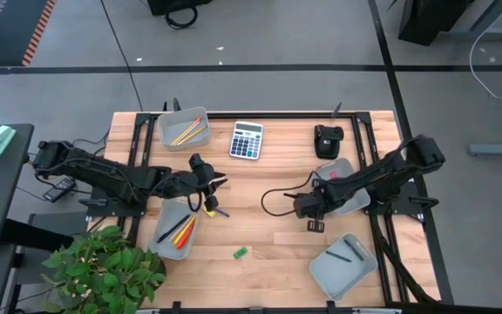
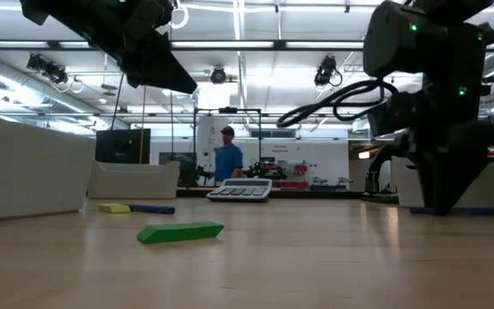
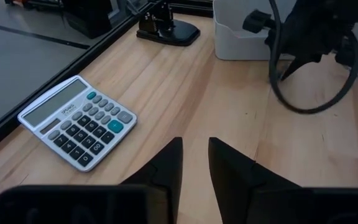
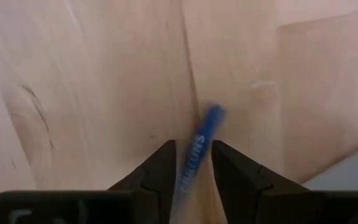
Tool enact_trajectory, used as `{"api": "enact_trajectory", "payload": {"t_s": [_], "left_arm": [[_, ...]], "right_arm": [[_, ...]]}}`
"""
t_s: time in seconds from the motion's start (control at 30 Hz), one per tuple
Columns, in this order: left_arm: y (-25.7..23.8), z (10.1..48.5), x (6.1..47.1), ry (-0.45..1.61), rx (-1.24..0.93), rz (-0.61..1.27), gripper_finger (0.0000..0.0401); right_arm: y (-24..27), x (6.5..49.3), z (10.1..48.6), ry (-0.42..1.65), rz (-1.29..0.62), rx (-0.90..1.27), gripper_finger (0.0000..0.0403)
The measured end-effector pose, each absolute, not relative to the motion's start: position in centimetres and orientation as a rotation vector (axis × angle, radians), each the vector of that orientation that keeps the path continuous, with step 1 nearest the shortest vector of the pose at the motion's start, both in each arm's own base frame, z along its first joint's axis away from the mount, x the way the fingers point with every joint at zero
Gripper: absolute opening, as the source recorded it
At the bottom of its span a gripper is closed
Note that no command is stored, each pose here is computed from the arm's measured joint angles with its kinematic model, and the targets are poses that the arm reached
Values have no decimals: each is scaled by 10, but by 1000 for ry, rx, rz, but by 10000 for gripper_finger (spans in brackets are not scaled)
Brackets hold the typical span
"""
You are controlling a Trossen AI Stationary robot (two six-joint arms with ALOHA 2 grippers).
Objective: Sort crayons/erasers/pens/pencils in bins
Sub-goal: Put the right blue crayon into the bottom right gray bin
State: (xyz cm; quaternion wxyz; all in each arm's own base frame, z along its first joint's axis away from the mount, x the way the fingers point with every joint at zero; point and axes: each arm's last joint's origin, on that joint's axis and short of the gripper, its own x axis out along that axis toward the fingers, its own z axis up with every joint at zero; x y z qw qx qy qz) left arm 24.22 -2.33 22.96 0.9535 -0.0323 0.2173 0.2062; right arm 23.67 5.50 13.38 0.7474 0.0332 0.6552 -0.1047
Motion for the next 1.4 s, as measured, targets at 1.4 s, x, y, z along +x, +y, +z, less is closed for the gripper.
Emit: {"api": "enact_trajectory", "payload": {"t_s": [1.4], "left_arm": [[-24,229,242,448,-57,413,86]], "right_arm": [[59,250,130,1519,-255,82,80]]}}
